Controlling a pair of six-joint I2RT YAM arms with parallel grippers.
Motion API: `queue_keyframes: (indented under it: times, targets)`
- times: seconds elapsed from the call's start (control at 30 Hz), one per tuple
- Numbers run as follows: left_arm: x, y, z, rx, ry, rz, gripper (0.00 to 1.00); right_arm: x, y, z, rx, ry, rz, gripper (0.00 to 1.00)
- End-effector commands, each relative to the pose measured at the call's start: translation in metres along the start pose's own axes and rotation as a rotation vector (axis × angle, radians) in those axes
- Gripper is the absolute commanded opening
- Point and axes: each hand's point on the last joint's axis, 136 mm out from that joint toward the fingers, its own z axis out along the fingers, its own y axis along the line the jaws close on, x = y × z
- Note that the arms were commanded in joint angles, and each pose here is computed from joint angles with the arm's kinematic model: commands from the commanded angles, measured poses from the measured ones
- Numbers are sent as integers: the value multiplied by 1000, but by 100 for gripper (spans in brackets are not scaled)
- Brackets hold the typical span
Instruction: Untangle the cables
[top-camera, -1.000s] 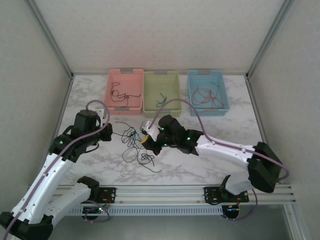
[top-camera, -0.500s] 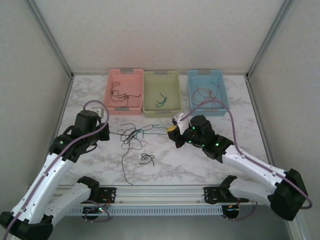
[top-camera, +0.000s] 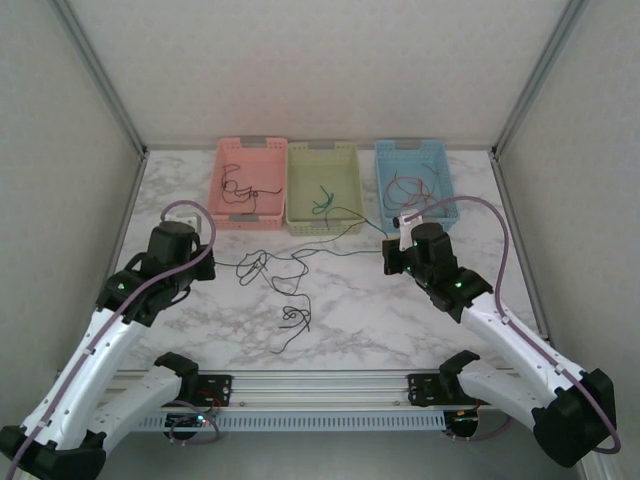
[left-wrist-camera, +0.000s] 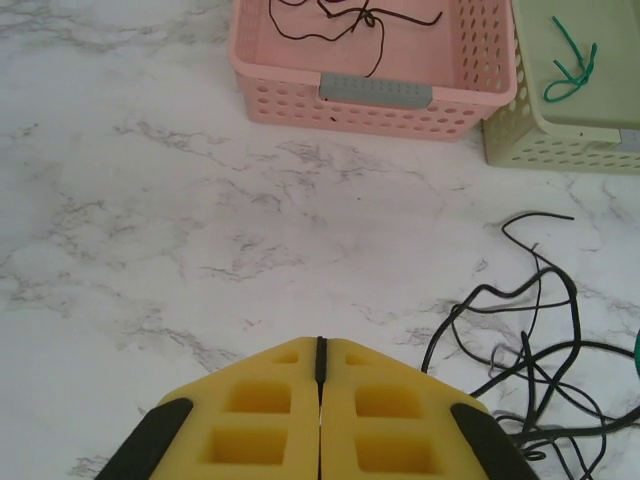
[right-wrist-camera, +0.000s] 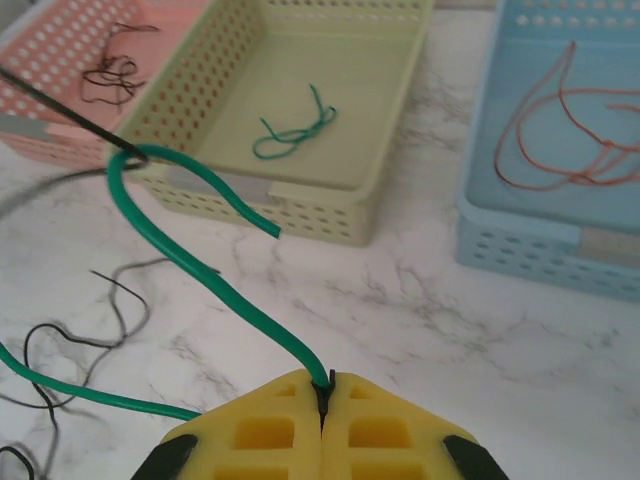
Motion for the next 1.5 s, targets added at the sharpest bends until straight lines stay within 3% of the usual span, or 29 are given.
queue_keyframes:
  times: [0.0,0.17,0.43,0.63,0.83,1.3,1.47]
  targets:
    - [-2,16,-7,-72,-18,-15,0,4,-14,-5,62,40,43,0]
    - [-3,17,-8,-80,-22,-15,0,11,-2,-8,1,99,61,0]
    - [-8,29,-16,-141,-53,-20,0,14,-52,-29,306,156,77,0]
    - [-16,46,-31,-219,-103,-14,0,16,-66,-38,394,187,74,0]
    - [-14,41,-28,-195,-85,-10,0,12,-46,-36,263,147,102,0]
    - [-12,57,-41,-257,-121,-25,0,6,-109,-74,616,132,102,0]
    - [-12,58,-42,-262,-124,-26,0,1,-118,-85,663,106,119,0]
